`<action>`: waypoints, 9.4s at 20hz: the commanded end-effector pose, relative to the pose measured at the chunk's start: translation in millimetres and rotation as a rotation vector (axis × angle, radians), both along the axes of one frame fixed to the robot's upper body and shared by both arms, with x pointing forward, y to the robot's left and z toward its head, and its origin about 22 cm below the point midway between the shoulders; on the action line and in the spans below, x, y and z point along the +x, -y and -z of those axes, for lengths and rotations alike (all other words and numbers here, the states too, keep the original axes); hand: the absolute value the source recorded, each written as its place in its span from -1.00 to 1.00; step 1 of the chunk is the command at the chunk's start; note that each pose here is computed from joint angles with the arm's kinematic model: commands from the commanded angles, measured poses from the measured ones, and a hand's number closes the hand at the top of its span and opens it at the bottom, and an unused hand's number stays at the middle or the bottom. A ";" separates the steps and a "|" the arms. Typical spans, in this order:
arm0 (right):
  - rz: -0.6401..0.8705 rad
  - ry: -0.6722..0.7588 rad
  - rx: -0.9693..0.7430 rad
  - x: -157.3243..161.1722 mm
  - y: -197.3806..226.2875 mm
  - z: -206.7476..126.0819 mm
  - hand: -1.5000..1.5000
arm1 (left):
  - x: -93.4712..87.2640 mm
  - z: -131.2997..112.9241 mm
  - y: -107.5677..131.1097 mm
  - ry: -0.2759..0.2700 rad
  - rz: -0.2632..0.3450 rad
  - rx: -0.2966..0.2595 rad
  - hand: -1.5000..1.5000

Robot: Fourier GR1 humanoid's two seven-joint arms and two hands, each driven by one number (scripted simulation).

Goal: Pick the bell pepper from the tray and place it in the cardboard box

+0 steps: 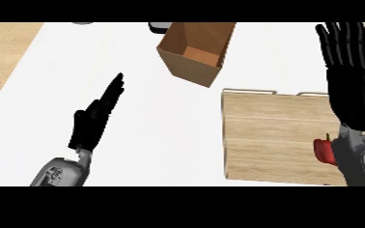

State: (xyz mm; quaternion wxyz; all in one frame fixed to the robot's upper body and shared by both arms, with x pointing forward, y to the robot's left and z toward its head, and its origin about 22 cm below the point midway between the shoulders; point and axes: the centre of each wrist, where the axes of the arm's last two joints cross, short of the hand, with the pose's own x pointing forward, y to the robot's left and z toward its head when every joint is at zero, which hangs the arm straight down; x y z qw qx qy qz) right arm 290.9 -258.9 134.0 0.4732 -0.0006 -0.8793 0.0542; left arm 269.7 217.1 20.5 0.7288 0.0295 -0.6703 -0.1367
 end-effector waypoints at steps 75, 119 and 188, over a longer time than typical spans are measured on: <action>-0.386 0.052 -0.631 -59.7 175.7 170.5 -1.00 | -2.7 -4.8 -145.2 0.023 -0.417 0.340 0.00; -0.093 0.191 -1.016 168.0 37.5 -39.9 1.00 | -7.5 6.1 -125.0 0.012 -0.383 0.343 0.00; 0.005 -0.198 -0.274 169.3 81.5 -44.8 -1.00 | 21.0 -4.2 -115.7 0.067 -0.333 0.338 0.00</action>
